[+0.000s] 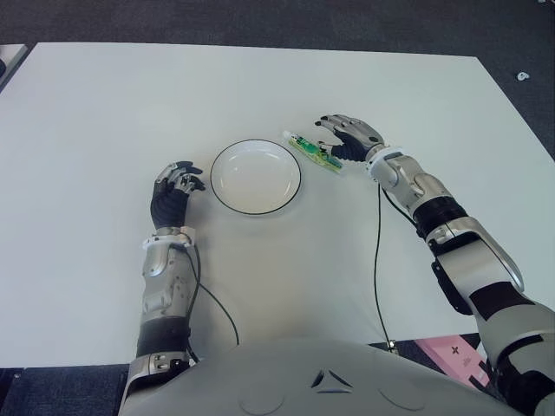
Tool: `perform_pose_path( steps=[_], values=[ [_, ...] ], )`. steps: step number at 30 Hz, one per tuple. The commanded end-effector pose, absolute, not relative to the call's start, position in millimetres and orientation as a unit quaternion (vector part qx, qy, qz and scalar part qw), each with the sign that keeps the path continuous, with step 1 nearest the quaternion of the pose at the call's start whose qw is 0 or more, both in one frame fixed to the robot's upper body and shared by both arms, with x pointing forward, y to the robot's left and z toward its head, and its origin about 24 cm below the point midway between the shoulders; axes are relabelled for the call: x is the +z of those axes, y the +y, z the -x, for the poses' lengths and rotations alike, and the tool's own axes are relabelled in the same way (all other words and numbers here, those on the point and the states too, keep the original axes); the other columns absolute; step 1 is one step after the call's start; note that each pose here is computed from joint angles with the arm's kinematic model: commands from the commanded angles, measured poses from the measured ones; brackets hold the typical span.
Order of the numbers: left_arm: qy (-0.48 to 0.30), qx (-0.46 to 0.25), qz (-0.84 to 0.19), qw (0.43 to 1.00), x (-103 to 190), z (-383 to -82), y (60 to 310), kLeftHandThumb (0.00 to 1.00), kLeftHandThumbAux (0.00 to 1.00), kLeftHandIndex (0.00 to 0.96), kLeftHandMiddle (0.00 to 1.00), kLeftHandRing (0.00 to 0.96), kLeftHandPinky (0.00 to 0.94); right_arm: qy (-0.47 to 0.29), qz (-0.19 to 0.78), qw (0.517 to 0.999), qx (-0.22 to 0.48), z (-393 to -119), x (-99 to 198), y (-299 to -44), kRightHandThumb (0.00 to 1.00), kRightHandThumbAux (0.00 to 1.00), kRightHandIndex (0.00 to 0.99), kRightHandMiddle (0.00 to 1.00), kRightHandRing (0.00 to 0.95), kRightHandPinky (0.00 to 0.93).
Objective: Put the toothpaste on the table into the plate.
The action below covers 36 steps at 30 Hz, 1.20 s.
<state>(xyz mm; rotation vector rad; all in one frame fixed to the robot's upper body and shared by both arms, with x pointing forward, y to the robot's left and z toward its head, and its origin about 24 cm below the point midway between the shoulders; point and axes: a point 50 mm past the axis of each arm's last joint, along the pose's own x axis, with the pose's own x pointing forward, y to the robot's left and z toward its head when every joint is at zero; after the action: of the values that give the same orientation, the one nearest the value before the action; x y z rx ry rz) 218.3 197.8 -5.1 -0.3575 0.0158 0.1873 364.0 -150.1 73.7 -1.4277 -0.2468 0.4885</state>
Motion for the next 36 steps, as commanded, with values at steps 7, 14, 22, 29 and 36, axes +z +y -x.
perform_pose_path(
  steps=[7, 14, 22, 29, 36],
  values=[
    [0.110, 0.123, 0.194, 0.967, -39.4, -194.9, 193.8, 0.836, 0.678, 0.407, 0.491, 0.591, 0.549, -0.077, 0.650, 0.714, 0.248, -363.5, 52.0, -136.3, 0.606, 0.159, 0.000, 0.000, 0.000, 0.000],
    [0.111, 0.125, 0.189, 0.968, -38.9, -193.7, 194.0, 0.837, 0.678, 0.407, 0.491, 0.589, 0.550, -0.030, 0.650, 0.716, 0.254, -361.2, 32.4, -132.3, 0.615, 0.157, 0.000, 0.000, 0.000, 0.000],
    [0.100, 0.119, 0.186, 0.970, -37.7, -191.3, 194.2, 0.837, 0.677, 0.410, 0.489, 0.590, 0.550, 0.020, 0.653, 0.709, 0.265, -353.1, 9.8, -123.6, 0.619, 0.150, 0.000, 0.000, 0.000, 0.000],
    [0.103, 0.127, 0.187, 0.969, -39.2, -190.1, 194.7, 0.837, 0.678, 0.409, 0.490, 0.591, 0.555, 0.057, 0.653, 0.705, 0.271, -348.8, -0.9, -120.2, 0.610, 0.147, 0.000, 0.000, 0.000, 0.000],
    [0.103, 0.128, 0.184, 0.969, -39.2, -188.4, 195.6, 0.837, 0.678, 0.408, 0.489, 0.585, 0.547, 0.085, 0.645, 0.711, 0.267, -345.1, -8.5, -118.6, 0.597, 0.145, 0.000, 0.000, 0.000, 0.000]
  ],
)
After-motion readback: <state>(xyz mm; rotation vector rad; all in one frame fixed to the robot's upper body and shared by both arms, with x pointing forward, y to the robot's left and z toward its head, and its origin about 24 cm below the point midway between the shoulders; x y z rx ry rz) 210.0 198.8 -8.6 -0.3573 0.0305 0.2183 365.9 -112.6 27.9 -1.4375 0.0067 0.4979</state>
